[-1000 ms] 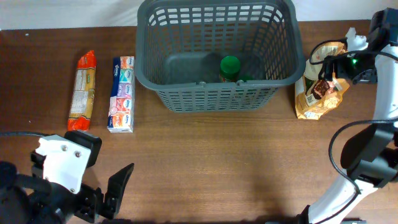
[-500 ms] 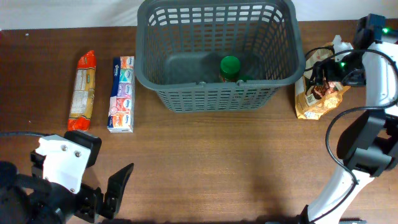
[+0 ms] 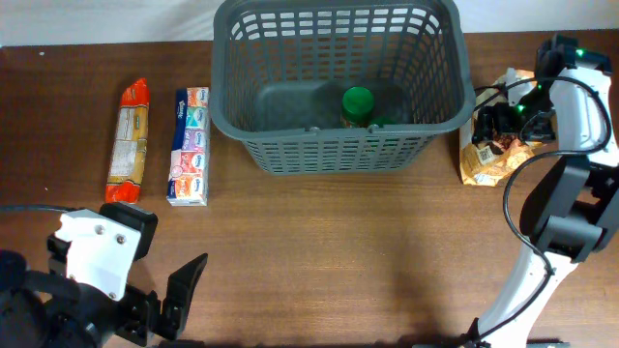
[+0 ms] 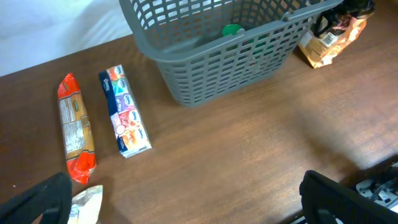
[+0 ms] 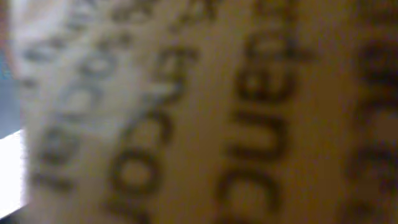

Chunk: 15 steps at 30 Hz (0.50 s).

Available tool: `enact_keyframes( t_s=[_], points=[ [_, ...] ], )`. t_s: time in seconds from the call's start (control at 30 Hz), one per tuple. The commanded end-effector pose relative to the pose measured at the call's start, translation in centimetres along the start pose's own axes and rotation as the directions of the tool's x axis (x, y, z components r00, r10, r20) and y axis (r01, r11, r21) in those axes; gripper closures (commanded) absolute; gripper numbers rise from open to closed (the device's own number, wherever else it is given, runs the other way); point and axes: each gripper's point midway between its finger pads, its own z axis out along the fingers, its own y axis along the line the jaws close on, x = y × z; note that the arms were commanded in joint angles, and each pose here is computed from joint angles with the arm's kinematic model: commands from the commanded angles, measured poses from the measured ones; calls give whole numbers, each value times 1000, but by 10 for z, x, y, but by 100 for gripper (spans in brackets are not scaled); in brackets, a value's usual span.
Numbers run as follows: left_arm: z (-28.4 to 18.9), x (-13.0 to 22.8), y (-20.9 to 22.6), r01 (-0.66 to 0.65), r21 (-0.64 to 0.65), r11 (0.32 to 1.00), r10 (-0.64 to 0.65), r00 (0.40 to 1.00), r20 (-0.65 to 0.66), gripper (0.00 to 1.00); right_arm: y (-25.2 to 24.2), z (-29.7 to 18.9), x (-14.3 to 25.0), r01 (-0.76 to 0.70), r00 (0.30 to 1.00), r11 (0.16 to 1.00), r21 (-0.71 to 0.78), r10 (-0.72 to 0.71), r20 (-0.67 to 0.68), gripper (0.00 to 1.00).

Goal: Pack container
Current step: 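Lower the right gripper onto the orange Nescafe bag and grasp it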

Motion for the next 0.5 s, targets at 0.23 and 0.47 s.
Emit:
enact_keyframes(
  t_s=[0.23, 0.47],
  points=[
    [1, 0, 1, 11, -6, 1000, -11, 1000, -4, 1, 5, 13, 7, -47, 998, 999, -25, 46, -49, 96],
    [1, 0, 1, 11, -6, 1000, -11, 1000, -4, 1, 7, 8, 8, -114, 993, 993, -33, 112, -48, 96]
  ],
)
